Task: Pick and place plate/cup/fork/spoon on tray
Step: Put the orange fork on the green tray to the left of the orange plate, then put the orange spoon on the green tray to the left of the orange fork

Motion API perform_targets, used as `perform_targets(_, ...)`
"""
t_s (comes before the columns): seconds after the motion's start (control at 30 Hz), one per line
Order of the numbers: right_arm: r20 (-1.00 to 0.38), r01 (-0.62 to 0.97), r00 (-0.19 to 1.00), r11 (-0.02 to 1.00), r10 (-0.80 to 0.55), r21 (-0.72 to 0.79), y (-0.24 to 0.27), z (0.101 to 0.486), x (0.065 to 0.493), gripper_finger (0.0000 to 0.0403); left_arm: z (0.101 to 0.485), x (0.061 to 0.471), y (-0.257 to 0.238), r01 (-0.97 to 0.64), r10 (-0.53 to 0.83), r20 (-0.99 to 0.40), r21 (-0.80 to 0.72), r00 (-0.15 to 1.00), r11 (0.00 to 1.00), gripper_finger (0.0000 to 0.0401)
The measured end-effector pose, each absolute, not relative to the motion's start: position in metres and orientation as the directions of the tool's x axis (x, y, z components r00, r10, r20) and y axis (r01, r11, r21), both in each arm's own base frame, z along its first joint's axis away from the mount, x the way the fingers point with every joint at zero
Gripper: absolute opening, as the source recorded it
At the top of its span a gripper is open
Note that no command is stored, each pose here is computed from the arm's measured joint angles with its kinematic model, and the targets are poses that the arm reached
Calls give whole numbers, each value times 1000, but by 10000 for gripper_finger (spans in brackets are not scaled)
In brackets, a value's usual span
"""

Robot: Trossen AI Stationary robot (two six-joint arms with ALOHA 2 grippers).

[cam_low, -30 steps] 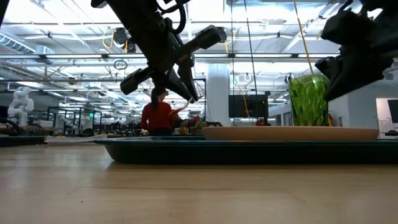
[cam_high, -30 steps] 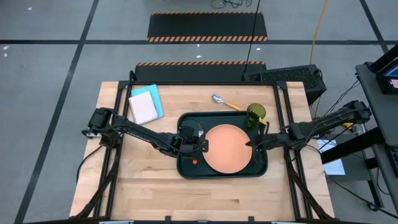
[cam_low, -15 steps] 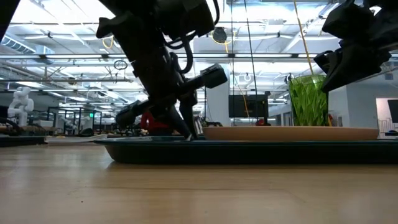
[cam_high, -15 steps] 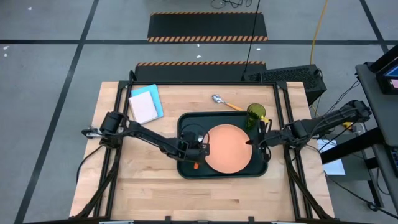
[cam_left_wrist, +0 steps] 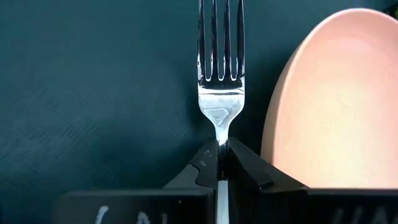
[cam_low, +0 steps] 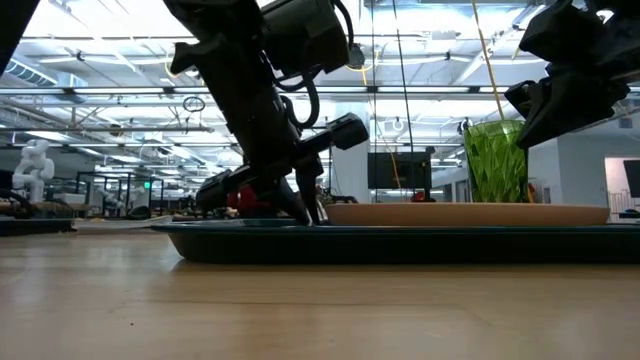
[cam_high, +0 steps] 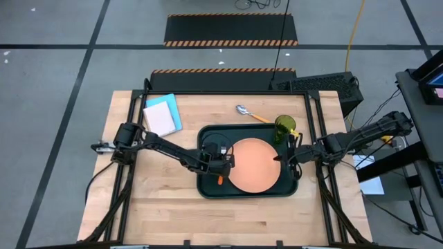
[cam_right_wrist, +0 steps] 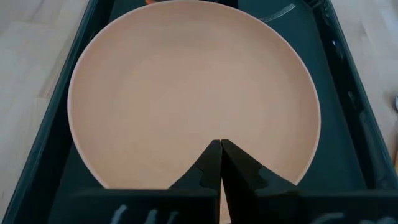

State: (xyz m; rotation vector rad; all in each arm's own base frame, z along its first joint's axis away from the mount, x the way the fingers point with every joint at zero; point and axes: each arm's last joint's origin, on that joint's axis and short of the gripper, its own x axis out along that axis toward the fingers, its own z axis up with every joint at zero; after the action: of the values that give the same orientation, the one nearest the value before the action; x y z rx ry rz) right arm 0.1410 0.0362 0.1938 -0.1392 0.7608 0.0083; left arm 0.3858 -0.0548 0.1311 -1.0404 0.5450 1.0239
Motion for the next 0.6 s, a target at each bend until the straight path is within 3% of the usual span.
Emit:
perform_targets(0.2,-688,-58,725,991,-43,-122,36,194,141,0,131,386,-52,-891,431,-785,-435,444,126,28)
perform_targets(0.6,-688,-58,725,991,-42,-122,36,194,141,0,129,381,-48,-913,468,-791,-394,394,103,99)
